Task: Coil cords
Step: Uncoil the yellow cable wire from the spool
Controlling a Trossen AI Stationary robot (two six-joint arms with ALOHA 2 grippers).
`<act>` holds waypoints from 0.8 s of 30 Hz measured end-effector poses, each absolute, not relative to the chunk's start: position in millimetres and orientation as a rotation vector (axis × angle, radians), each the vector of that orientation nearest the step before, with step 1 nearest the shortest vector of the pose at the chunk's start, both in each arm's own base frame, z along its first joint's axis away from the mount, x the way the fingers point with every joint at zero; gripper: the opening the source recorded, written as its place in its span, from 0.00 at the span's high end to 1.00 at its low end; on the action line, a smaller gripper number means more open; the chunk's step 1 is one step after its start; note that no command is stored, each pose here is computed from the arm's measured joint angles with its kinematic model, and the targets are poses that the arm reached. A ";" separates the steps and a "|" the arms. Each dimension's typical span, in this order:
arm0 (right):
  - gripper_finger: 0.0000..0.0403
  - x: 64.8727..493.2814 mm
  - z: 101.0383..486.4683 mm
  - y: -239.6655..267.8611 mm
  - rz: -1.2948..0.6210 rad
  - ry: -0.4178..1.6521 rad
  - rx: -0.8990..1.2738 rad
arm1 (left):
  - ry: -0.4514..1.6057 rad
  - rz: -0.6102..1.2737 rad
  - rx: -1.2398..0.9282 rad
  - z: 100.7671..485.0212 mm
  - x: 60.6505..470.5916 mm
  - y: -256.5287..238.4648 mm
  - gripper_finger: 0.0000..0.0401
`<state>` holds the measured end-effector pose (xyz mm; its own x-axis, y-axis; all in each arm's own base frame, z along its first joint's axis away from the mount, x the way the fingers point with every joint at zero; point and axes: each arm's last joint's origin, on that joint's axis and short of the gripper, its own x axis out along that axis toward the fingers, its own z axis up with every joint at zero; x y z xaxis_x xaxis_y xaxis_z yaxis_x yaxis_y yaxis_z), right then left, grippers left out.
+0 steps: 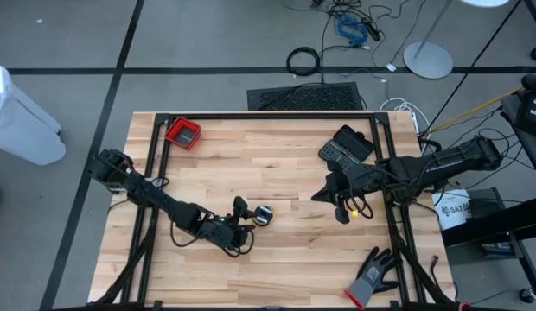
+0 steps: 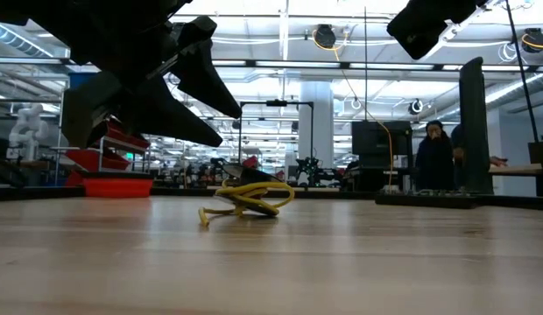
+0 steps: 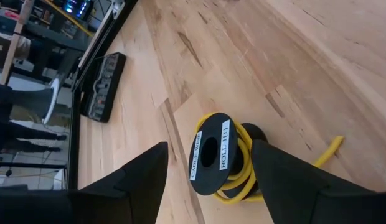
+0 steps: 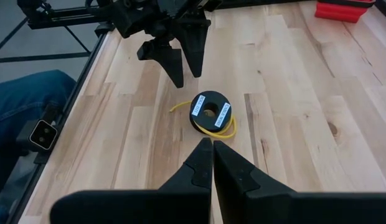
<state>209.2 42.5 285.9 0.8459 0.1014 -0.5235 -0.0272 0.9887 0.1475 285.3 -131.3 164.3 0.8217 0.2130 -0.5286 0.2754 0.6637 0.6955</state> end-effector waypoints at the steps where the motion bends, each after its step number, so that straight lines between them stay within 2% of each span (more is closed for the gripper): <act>1: 1.00 209.2 285.9 42.5 0.068 0.559 0.137 | 0.625 -0.038 0.859 164.3 285.3 -131.3 0.41; 9: 1.00 209.2 285.9 42.5 0.068 0.559 0.135 | 0.635 -0.026 0.856 162.4 287.8 -127.6 0.41; 24: 1.00 209.2 286.0 42.5 0.076 0.557 0.108 | 0.713 -0.031 0.888 130.8 296.1 -125.6 0.41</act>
<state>209.2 42.5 286.0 0.8464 0.1009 -0.5229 -0.0424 0.9915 0.1228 296.1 -125.6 130.8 0.7718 0.2590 -0.5808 0.3088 0.6458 0.6983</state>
